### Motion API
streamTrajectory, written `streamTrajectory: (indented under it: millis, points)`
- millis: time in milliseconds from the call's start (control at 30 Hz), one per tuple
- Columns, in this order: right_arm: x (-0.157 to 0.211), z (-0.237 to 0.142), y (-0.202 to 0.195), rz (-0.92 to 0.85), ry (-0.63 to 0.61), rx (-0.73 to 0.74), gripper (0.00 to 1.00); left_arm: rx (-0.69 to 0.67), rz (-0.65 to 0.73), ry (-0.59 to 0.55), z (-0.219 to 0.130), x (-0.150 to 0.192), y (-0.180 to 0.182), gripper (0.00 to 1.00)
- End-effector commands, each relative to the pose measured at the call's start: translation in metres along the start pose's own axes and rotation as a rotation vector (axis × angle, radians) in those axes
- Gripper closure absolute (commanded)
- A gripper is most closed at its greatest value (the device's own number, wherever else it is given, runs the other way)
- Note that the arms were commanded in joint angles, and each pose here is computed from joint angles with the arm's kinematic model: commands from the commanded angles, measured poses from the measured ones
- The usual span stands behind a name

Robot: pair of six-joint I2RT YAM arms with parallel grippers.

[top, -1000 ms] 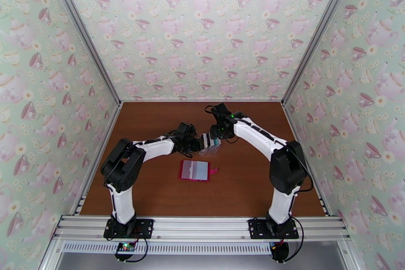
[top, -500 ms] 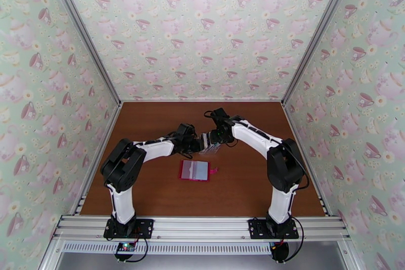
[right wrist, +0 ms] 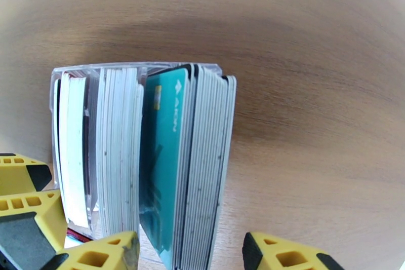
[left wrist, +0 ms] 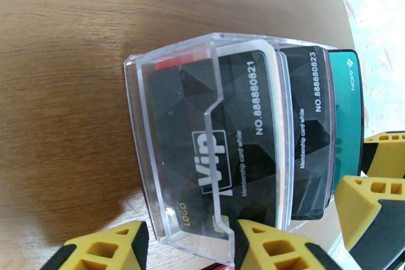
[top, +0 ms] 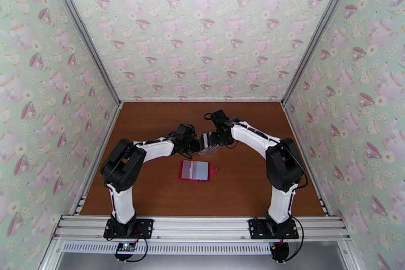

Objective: Put the credit cards into the card holder

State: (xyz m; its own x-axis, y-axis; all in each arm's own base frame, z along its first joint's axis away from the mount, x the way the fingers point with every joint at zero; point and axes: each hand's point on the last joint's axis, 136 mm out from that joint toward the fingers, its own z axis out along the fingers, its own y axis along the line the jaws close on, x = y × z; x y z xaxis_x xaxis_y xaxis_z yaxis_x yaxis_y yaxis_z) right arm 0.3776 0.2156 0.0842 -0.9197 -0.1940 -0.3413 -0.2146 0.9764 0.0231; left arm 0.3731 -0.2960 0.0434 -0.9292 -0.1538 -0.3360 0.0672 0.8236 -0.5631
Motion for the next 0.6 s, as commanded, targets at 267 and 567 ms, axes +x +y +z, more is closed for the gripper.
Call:
streamTrajectory:
  millis: [267,567]
  points:
    - [0.001,0.009,-0.010,-0.004,0.022,0.029,0.41,-0.113,-0.011,0.069,0.002,0.021,0.036,0.51]
    - [0.001,0.007,-0.015,0.008,0.024,0.026,0.42,-0.113,-0.014,0.065,-0.001,0.018,0.038,0.51]
